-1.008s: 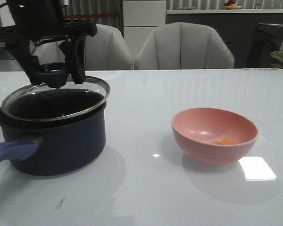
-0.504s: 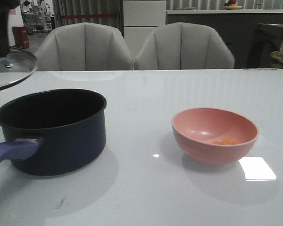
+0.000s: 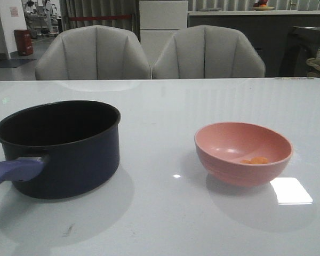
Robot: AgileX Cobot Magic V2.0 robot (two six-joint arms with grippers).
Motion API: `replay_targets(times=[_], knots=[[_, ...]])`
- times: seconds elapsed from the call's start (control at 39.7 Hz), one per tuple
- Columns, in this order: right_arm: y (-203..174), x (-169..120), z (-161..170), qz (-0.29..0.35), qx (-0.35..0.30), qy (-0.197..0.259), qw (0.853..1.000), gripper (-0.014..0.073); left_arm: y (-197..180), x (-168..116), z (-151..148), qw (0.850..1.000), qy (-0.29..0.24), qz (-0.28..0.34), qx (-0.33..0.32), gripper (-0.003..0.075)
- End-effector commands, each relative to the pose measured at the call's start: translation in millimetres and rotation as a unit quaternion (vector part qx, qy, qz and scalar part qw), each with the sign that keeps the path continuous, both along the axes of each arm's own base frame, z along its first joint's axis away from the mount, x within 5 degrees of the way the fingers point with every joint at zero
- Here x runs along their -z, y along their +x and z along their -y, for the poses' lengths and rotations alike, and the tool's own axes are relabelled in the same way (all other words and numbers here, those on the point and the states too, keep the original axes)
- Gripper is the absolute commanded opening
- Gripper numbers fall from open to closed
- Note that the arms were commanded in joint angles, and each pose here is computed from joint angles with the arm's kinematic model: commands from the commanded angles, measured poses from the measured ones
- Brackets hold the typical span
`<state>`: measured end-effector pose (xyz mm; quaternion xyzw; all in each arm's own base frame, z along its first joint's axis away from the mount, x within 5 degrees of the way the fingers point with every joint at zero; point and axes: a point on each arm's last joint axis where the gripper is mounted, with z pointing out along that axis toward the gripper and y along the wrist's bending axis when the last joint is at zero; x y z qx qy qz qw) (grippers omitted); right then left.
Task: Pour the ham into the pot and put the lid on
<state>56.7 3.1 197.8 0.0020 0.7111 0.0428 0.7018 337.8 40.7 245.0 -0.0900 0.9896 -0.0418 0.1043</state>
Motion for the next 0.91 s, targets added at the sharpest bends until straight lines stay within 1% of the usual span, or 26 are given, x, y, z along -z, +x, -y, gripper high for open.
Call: replay_targets(times=[0.0,0.13,0.18,0.28,0.43,0.55,0.63,0.68,0.83,0.88], knots=[[-1,-5,0,0.046,0.001,-0.006,0.999,0.0146,6,-7,1,1.000,-0.008,0.027,0.000,0.0127],[-1,-5,0,0.046,0.001,-0.006,0.999,0.0146,11,8,1,1.000,-0.011,0.007,-0.001,0.0130],[-1,-5,0,0.046,0.001,-0.006,0.999,0.0146,13,13,1,1.000,-0.012,-0.001,-0.001,0.0146],[-1,-5,0,0.046,0.001,-0.006,0.999,0.0146,16,24,0,1.000,-0.015,-0.018,-0.001,0.0233],[-1,-5,0,0.046,0.001,-0.006,0.999,0.0146,18,36,0,0.999,-0.018,-0.039,0.000,0.0413],[-1,-5,0,0.046,0.001,-0.006,0.999,0.0146,18,39,0,0.999,-0.018,-0.043,0.000,0.0514],[-1,-5,0,0.046,0.001,-0.006,0.999,0.0146,18,39,-1,0.999,-0.013,-0.046,0.002,0.0548],[-1,-5,0,0.046,0.001,-0.006,0.999,0.0146,17,39,-1,0.999,-0.012,-0.049,0.003,0.0558],[-1,-5,0,0.046,0.001,-0.006,0.999,0.0146,16,35,-1,0.998,-0.012,-0.064,0.008,0.0558],[-1,-5,0,0.046,0.001,-0.006,0.999,0.0146,16,30,0,0.997,-0.012,-0.067,0.021,0.0557]])
